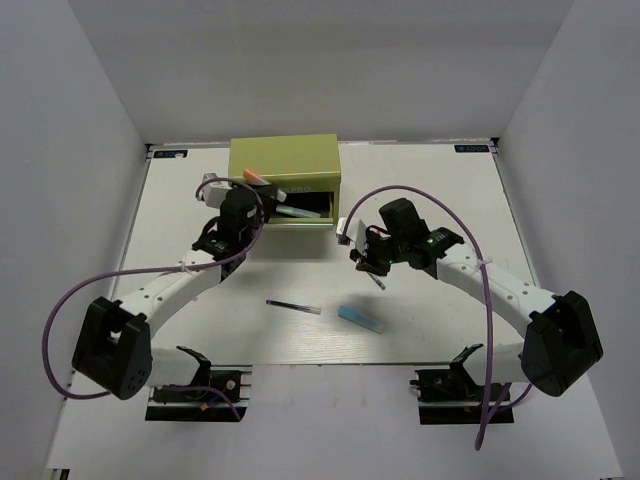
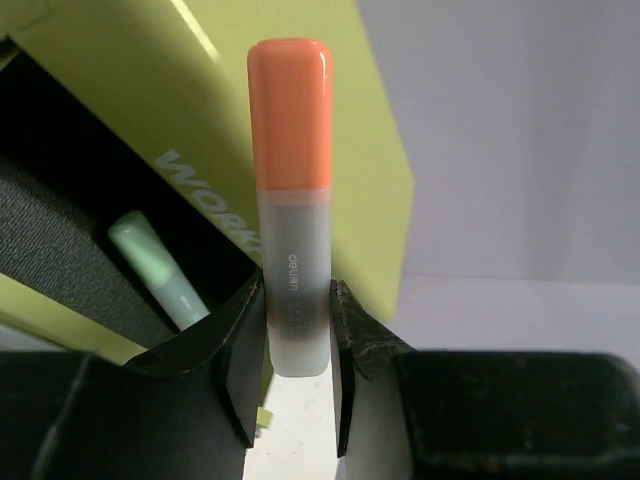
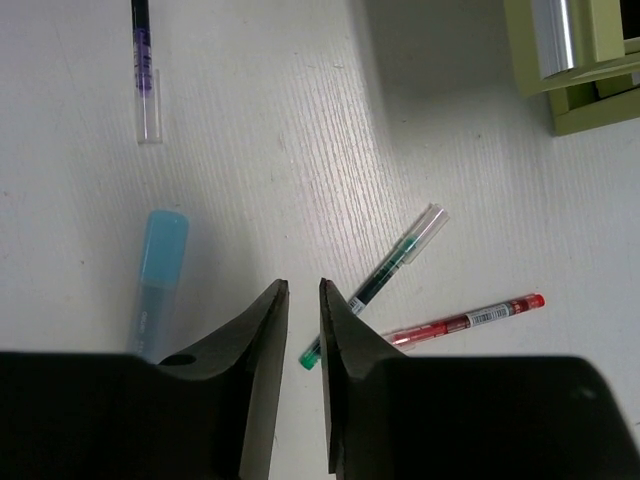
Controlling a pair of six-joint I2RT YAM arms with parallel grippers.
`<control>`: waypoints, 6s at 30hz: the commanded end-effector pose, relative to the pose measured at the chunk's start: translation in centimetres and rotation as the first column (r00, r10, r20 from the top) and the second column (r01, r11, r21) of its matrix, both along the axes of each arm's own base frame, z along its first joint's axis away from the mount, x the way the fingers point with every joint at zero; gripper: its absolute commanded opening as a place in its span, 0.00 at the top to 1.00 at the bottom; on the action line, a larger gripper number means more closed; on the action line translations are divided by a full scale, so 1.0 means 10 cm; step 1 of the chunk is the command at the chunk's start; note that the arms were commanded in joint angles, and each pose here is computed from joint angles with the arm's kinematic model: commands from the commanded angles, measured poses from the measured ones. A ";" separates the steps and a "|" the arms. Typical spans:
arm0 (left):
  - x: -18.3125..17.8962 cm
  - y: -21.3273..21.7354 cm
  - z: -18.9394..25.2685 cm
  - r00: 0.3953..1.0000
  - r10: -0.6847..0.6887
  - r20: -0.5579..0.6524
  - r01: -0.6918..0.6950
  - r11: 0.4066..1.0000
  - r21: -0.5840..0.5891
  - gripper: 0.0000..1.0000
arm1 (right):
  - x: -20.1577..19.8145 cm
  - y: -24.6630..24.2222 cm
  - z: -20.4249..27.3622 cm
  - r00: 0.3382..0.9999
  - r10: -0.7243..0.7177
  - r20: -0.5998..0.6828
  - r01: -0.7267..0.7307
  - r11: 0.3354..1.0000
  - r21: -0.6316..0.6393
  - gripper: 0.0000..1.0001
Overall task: Sort the stationery into containers
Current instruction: Place the pen in the drawer, then pick up the pen from the center of the board, then place the pen in the drawer, then close the drawer in the storage box.
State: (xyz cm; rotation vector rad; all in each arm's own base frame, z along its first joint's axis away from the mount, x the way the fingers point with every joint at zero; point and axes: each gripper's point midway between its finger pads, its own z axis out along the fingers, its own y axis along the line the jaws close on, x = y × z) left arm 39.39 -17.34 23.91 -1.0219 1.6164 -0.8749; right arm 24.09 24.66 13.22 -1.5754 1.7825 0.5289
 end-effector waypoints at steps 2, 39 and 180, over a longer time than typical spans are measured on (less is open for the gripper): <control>0.14 -0.12 0.09 0.999 0.031 0.026 -0.031 0.999 -0.031 1.00 | 0.03 0.01 0.08 1.000 -0.010 0.022 0.009 1.000 0.030 0.74; -1.16 0.11 -0.32 0.935 -0.278 -0.219 0.332 0.904 0.271 0.18 | -0.57 0.10 -0.85 0.952 0.137 -0.274 -0.179 0.974 -0.137 0.37; -1.58 0.35 -1.08 0.951 -0.208 -0.230 0.228 0.972 0.064 0.01 | 0.87 1.51 0.95 0.961 0.122 0.246 -0.164 0.974 0.157 0.53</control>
